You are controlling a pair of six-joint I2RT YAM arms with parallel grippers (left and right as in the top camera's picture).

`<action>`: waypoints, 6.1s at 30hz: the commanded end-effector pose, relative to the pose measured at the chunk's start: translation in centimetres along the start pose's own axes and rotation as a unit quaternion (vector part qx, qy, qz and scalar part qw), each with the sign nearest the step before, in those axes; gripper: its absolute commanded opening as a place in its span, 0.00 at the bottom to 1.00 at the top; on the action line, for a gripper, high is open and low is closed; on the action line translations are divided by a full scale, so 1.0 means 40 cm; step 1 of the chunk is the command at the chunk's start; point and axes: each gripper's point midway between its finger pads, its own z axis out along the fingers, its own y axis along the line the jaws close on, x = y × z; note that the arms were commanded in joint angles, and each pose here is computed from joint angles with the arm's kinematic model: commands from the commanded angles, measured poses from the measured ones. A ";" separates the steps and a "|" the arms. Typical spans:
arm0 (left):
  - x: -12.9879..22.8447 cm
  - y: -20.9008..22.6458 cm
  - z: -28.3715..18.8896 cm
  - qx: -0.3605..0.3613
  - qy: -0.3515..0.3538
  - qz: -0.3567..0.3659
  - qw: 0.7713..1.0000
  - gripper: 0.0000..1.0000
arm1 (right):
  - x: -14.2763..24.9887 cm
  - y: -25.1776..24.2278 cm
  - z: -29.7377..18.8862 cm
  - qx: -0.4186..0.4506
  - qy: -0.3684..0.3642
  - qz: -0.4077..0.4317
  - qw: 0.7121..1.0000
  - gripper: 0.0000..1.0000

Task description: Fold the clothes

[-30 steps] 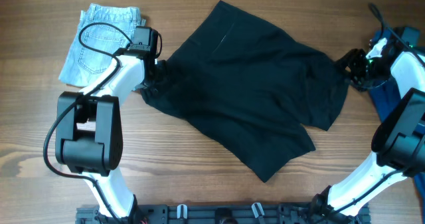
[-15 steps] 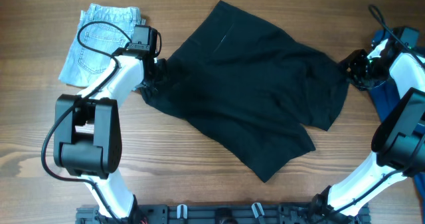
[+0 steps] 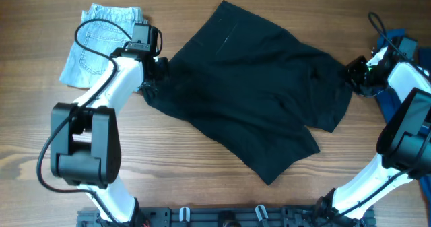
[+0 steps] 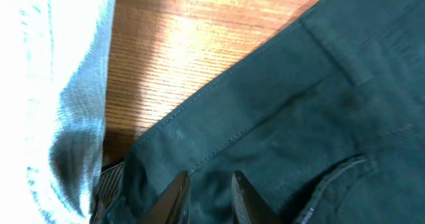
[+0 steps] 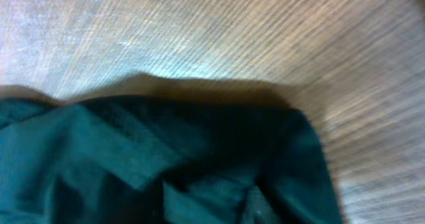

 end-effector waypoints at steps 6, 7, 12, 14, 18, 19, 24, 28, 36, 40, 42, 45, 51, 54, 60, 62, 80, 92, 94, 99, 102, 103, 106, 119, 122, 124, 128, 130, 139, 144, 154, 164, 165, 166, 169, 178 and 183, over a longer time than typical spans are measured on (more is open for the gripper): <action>-0.020 -0.019 -0.059 0.017 -0.027 -0.001 0.999 0.27 | -0.133 0.122 -0.098 -0.147 -0.062 -0.064 0.985 0.04; -0.020 -0.019 -0.059 0.018 -0.027 -0.001 0.999 0.27 | -0.158 0.138 -0.120 -0.171 -0.076 -0.072 0.980 0.04; -0.022 -0.020 -0.059 0.018 -0.029 -0.001 0.999 0.27 | -0.242 0.145 -0.179 -0.209 -0.132 -0.066 0.967 0.04; -0.026 -0.021 -0.059 0.019 -0.032 -0.001 0.999 0.27 | -0.262 0.124 -0.175 -0.181 -0.151 -0.063 0.970 0.04; -0.034 -0.024 -0.060 0.022 -0.038 -0.001 0.999 0.36 | -0.292 0.087 -0.167 -0.124 -0.183 -0.063 0.973 0.35; -0.033 -0.024 -0.060 0.022 -0.038 -0.001 0.999 0.40 | -0.288 0.085 -0.164 -0.121 -0.181 -0.073 0.973 0.49; -0.024 -0.022 -0.059 0.019 -0.030 0.013 0.999 0.48 | -0.247 0.075 -0.183 -0.139 -0.144 -0.064 0.978 0.67; -0.008 -0.039 -0.066 0.041 -0.018 0.043 0.998 0.44 | -0.201 0.130 -0.277 -0.152 -0.142 -0.111 0.972 0.68; -0.054 -0.155 -0.178 0.162 -0.078 0.111 0.977 0.04 | 0.024 0.243 -0.283 -0.102 -0.039 -0.136 0.985 0.09; -0.091 -0.245 -0.187 0.213 -0.123 0.161 0.956 0.04 | 0.111 0.312 -0.244 -0.099 0.001 -0.178 0.979 0.09; -0.115 -0.274 -0.177 0.221 -0.136 0.169 0.951 0.04 | 0.134 0.336 -0.252 -0.103 0.005 -0.192 0.976 0.09; -0.173 -0.313 -0.154 0.232 -0.146 0.186 0.944 0.04 | 0.182 0.368 -0.285 -0.113 0.013 -0.231 0.966 0.11; -0.280 -0.428 -0.011 0.258 -0.129 0.222 0.932 0.05 | 0.292 0.433 -0.410 -0.137 0.003 -0.291 0.947 0.14; -0.256 -0.498 0.105 0.262 -0.112 0.268 0.920 0.05 | 0.343 0.458 -0.479 -0.152 -0.010 -0.307 0.939 0.15; -0.193 -0.527 0.217 0.247 -0.093 0.299 0.917 0.04 | 0.378 0.434 -0.502 -0.140 0.007 -0.289 0.947 0.15; -0.178 -0.512 0.254 0.233 -0.082 0.298 0.922 0.04 | 0.379 0.433 -0.501 -0.137 0.008 -0.289 0.947 0.15; -0.303 0.046 0.323 -0.098 -0.059 0.032 0.993 0.04 | 0.338 0.359 -0.343 -0.007 0.033 -0.263 0.964 0.29; -0.424 -0.084 -0.249 -0.004 -0.188 0.039 0.981 0.48 | 0.175 0.188 -0.074 0.153 0.013 -0.231 0.961 0.62; -0.395 -0.101 -0.361 0.023 -0.194 0.044 0.980 0.61 | 0.167 0.199 -0.038 0.136 0.017 -0.252 0.958 0.65; -0.298 -0.088 -0.548 0.043 -0.189 0.049 0.980 0.73 | 0.200 0.196 0.062 0.097 0.060 -0.254 0.960 0.63; -0.205 -0.054 -0.585 0.028 -0.142 0.050 0.988 0.70 | 0.241 0.196 0.113 0.064 0.102 -0.240 0.963 0.35; -0.170 -0.042 -0.578 0.019 -0.113 0.050 0.992 0.70 | 0.251 0.212 0.114 0.042 0.109 -0.252 0.961 0.20; -0.090 -0.012 -0.547 -0.002 -0.043 0.051 0.998 0.64 | 0.197 0.228 0.092 0.046 0.067 -0.258 0.963 0.04; 0.158 0.040 -0.211 -0.010 0.115 0.039 0.993 0.64 | 0.174 0.180 -0.005 0.031 0.074 -0.204 0.976 0.61; 0.183 0.054 -0.122 -0.009 0.095 0.039 0.995 0.63 | 0.231 0.179 0.028 0.024 0.094 -0.216 0.972 0.61; 0.191 0.057 -0.091 -0.008 0.084 0.032 0.996 0.62 | 0.247 0.183 0.046 0.018 0.093 -0.223 0.970 0.61; 0.187 0.058 -0.077 -0.007 0.073 0.029 0.997 0.62 | 0.276 0.191 0.065 0.005 0.099 -0.232 0.968 0.35; 0.187 0.058 -0.076 -0.007 0.072 0.029 0.997 0.63 | 0.252 0.202 0.070 -0.001 0.078 -0.239 0.968 0.04; 0.191 0.060 -0.077 -0.008 0.076 0.029 0.997 0.66 | 0.007 0.201 -0.044 -0.016 -0.030 -0.197 0.980 0.04; 0.180 0.056 -0.076 -0.005 0.067 0.029 0.997 0.69 | -0.047 0.155 -0.067 -0.010 -0.056 -0.175 0.983 0.08; 0.200 0.034 -0.019 0.027 0.071 0.026 0.997 0.62 | 0.013 0.134 -0.064 -0.010 -0.003 -0.154 0.988 0.67; 0.275 0.141 0.049 -0.052 0.129 -0.040 0.990 0.04 | 0.188 0.042 -0.117 0.062 0.134 -0.094 0.985 0.67; 0.264 0.156 0.051 -0.052 0.123 -0.059 0.989 0.04 | 0.211 0.018 -0.119 0.082 0.150 -0.089 0.981 0.67; 0.254 0.167 0.052 -0.050 0.117 -0.071 0.989 0.04 | 0.237 0.003 -0.117 0.088 0.167 -0.083 0.979 0.67; 0.245 0.187 0.052 -0.052 0.113 -0.083 0.989 0.04 | 0.284 -0.022 -0.116 0.093 0.200 -0.095 0.971 0.66; 0.242 0.153 0.055 -0.013 0.117 -0.087 0.989 0.04 | 0.413 0.006 -0.116 0.017 0.286 -0.133 0.949 0.55; 0.237 0.152 0.056 -0.012 0.112 -0.083 0.990 0.04 | 0.485 0.002 -0.075 0.020 0.307 -0.150 0.940 0.16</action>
